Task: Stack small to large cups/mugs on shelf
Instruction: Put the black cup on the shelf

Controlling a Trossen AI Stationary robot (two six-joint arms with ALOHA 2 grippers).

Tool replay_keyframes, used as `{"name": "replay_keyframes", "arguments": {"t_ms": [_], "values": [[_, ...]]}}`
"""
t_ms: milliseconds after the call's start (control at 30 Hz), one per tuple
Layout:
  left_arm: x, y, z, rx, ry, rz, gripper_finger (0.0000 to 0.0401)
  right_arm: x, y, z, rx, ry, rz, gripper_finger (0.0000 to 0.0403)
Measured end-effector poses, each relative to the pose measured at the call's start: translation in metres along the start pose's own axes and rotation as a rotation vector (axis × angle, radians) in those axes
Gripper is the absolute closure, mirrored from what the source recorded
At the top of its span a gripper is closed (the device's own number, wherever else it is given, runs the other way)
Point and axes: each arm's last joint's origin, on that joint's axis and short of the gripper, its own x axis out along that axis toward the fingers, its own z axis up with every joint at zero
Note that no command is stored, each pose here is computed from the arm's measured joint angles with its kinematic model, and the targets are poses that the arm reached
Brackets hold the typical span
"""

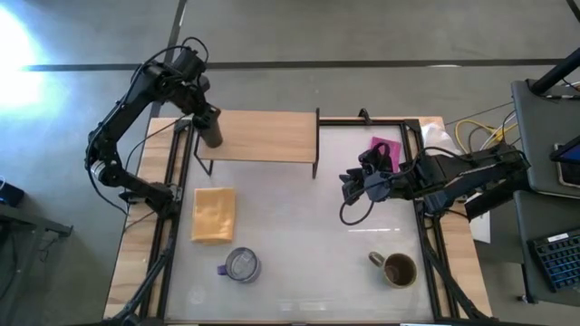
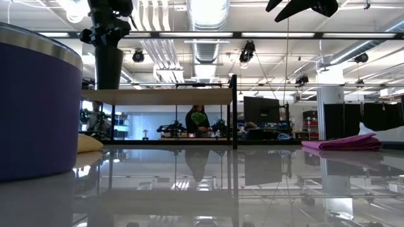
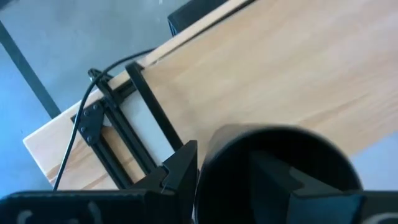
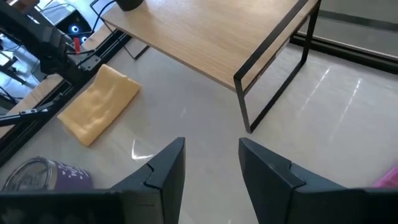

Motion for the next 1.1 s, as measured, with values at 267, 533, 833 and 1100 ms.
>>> {"name": "replay_keyframes", "arguments": {"t_ms": [267, 533, 833, 1100], "values": [[0.0003, -0.0004, 0.0016, 0.0, -0.015, -0.012, 0.0295, 0.0, -0.0002, -0.0001, -0.002, 0.001, -0.002, 0.0259], [0.0001, -0.0016, 0.0064, -0.002, -0.063, -0.048, 0.0295, 0.0, -0.0013, -0.0007, -0.009, 0.006, -0.012, 0.0259], [0.0, -0.002, 0.0077, -0.002, -0.076, -0.059, 0.0295, 0.0, -0.002, -0.0011, -0.011, 0.009, -0.018, 0.0259], [-0.0002, -0.0021, 0.0103, -0.002, -0.103, -0.06, 0.0295, 0.0, -0.002, -0.0011, -0.01, 0.009, -0.018, 0.0259]]}}
